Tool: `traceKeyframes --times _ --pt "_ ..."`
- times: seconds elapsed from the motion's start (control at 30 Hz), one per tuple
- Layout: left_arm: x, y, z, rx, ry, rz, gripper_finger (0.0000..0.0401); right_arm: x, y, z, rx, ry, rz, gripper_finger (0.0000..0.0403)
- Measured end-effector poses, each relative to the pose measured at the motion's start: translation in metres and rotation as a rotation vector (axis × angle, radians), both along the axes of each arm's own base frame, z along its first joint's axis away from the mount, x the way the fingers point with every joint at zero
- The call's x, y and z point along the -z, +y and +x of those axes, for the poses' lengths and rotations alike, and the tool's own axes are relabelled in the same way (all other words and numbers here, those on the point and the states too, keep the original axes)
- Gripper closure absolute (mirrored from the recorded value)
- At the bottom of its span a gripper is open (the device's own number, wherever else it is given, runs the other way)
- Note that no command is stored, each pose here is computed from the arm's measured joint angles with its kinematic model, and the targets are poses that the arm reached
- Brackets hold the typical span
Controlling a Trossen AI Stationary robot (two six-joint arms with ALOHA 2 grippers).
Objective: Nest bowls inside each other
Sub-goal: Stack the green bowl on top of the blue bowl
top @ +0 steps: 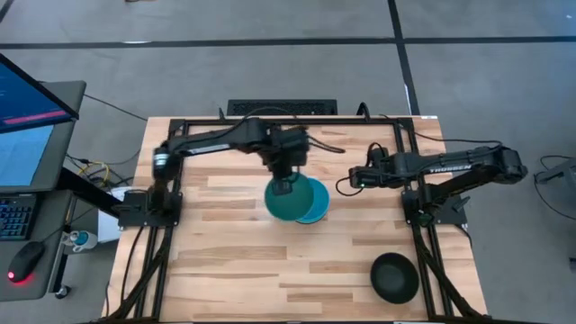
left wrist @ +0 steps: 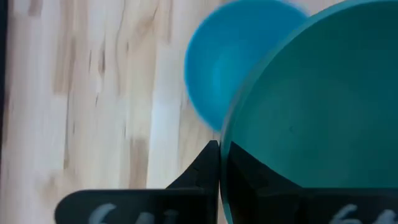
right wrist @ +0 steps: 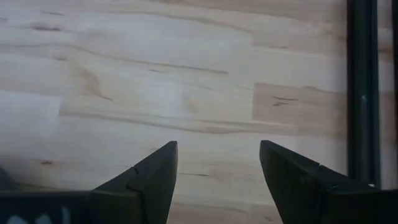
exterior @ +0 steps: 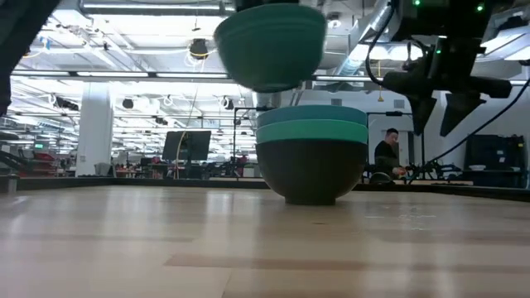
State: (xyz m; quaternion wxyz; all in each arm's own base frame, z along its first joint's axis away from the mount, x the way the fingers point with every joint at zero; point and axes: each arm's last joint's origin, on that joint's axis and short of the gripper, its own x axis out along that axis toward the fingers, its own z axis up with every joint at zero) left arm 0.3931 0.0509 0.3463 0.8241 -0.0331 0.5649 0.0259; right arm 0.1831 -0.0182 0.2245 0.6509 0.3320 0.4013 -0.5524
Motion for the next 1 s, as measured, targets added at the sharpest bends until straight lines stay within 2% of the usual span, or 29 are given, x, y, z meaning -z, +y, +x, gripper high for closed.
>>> traceKeyframes --times 0.13,0.4,0.7,1.0 --pt "0.000 0.009 0.018 0.040 0.019 -0.012 0.0401 0.004 0.002 -0.010 0.033 0.017 0.001 0.0153" --pt "0.032 0.019 0.036 0.068 0.102 -0.068 0.0401 0.005 0.002 -0.025 0.075 -0.034 0.002 0.0153" --pt "0.030 0.025 0.049 0.072 -0.034 -0.065 0.0401 0.003 0.001 -0.023 0.057 -0.063 -0.021 0.0152" --pt "0.033 0.025 0.053 0.085 -0.056 -0.065 0.0401 0.004 0.001 -0.022 0.055 -0.059 -0.019 0.0152"
